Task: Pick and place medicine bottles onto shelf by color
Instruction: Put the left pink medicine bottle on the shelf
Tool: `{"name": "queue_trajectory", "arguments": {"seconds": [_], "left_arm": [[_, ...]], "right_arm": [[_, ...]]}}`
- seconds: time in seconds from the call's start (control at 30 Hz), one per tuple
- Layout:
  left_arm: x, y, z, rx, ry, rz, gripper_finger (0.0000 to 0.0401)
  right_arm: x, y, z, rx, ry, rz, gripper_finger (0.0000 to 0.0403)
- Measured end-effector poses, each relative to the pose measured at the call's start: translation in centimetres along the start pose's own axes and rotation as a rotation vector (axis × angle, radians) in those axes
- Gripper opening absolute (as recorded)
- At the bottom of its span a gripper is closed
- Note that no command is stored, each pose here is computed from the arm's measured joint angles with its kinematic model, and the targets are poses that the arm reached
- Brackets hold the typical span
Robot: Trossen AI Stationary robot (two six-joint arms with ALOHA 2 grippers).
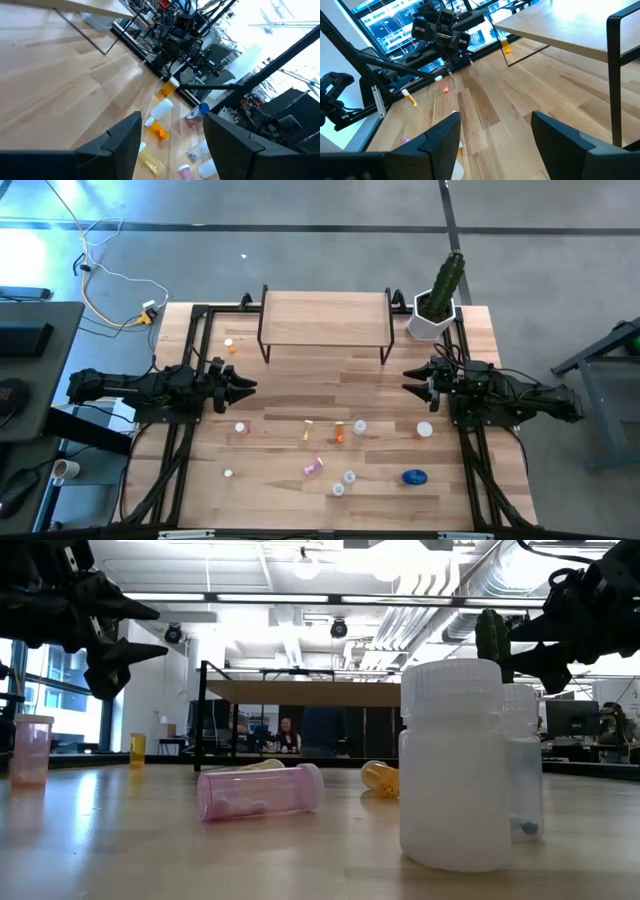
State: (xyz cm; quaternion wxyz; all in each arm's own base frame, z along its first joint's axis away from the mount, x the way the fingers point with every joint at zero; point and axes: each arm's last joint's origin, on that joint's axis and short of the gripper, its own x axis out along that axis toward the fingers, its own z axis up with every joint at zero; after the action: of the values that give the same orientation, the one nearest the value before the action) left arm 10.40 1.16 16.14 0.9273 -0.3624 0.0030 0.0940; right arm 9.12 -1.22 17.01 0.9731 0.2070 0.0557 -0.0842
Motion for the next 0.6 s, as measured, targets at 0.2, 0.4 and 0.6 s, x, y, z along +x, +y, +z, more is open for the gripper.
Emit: {"name": "queue_trajectory", "arguments": {"seconds": [0.2,0.4,0.6], "left_arm": [[-0.3,-1.4,1.2,0.089,-0.02,-0.122,0.0202],[-1.1,-3.6,3.3,0.195,-0.002,-0.212,0.0202],[-1.9,-5.6,5.6,0.296,0.039,-0.175,0.0202]], "right_arm": [[0.0,0.0,0.0,0.0,0.0,0.0,0.0234],[0.0,0.0,0.0,0.0,-0.001,0.0,0.0234],[0.0,0.0,0.0,0.0,-0.001,0.0,0.0234]]}}
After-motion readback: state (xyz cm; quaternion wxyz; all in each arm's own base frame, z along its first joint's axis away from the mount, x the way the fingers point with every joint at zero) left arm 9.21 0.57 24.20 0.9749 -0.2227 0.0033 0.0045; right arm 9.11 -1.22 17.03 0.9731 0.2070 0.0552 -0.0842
